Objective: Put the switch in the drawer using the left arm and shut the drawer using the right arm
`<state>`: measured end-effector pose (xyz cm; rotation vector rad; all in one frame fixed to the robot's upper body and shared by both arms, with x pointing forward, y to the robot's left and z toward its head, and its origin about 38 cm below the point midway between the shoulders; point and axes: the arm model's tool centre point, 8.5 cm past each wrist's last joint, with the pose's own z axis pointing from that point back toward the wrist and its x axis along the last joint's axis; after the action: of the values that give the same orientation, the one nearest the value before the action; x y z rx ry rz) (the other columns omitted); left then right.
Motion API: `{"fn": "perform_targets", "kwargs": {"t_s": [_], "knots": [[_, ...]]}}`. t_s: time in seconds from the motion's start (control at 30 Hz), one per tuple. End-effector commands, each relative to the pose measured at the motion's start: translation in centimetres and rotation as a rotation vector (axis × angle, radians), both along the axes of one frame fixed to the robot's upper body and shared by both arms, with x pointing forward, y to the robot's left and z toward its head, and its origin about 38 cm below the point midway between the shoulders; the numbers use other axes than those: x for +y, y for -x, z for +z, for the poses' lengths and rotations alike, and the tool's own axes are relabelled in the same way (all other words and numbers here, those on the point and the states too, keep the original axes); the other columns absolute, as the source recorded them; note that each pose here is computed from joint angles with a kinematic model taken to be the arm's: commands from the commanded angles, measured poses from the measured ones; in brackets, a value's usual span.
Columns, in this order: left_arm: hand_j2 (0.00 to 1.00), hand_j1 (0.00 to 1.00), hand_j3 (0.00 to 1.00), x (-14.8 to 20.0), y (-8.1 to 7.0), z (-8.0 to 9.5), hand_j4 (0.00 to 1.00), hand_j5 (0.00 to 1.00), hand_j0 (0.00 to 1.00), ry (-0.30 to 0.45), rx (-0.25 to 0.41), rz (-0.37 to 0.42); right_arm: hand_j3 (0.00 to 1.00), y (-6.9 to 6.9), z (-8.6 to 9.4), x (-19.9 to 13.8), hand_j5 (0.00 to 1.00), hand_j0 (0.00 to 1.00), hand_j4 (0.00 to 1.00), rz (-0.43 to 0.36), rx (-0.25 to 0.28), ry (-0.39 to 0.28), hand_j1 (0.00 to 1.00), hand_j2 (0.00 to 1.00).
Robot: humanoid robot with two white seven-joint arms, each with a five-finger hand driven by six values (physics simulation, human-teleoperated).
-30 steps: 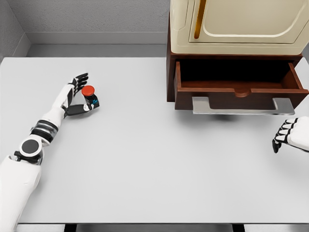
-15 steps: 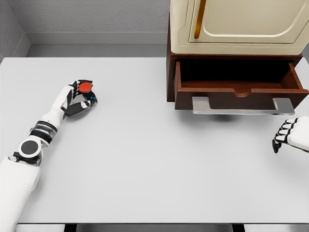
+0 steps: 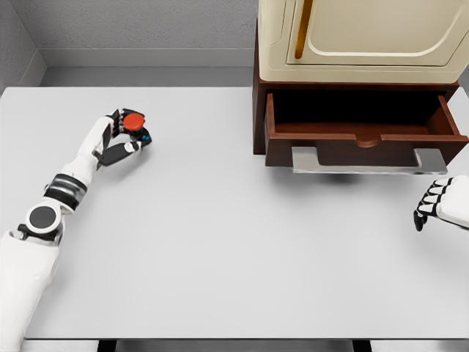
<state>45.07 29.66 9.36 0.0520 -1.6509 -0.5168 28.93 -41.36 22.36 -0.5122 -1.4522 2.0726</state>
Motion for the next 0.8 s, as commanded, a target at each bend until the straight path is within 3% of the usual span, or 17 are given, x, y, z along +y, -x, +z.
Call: {"fn": "perform_targets", "kwargs": {"t_s": [0.0,0.07,0.27,0.5,0.57,0.77], "knots": [[0.4,0.4,0.4,-0.1,0.0,0.5,0.4,0.4,0.4,-0.005,-0.006,-0.027,0.35,0.0,0.1,0.0,0.35,0.35,0.35,-0.001,0.0,-0.004,0.35,0.35],[0.4,0.4,0.4,1.1,0.0,0.9,0.4,0.4,0.4,-0.034,-0.007,-0.026,0.35,0.0,0.1,0.0,0.35,0.35,0.35,-0.002,0.0,-0.003,0.35,0.35],[0.36,0.36,0.36,-1.1,0.4,3.9,0.36,0.36,0.36,-0.037,-0.087,-0.102,0.35,-0.1,0.2,0.0,0.35,0.35,0.35,-0.002,-0.001,-0.002,0.35,0.35],[0.36,0.36,0.36,-2.4,0.6,5.7,0.36,0.36,0.36,-0.041,-0.14,-0.136,0.35,0.0,0.1,0.0,0.35,0.35,0.35,0.0,0.0,-0.002,0.35,0.35],[0.36,0.36,0.36,-3.2,1.1,7.1,0.36,0.36,0.36,-0.037,-0.183,-0.161,0.35,0.0,0.1,0.0,0.35,0.35,0.35,-0.001,0.003,-0.002,0.35,0.35],[0.36,0.36,0.36,-4.5,1.5,9.0,0.36,0.36,0.36,-0.036,-0.242,-0.194,0.35,0.1,0.0,-0.1,0.35,0.35,0.35,0.002,0.009,0.006,0.35,0.35]]}}
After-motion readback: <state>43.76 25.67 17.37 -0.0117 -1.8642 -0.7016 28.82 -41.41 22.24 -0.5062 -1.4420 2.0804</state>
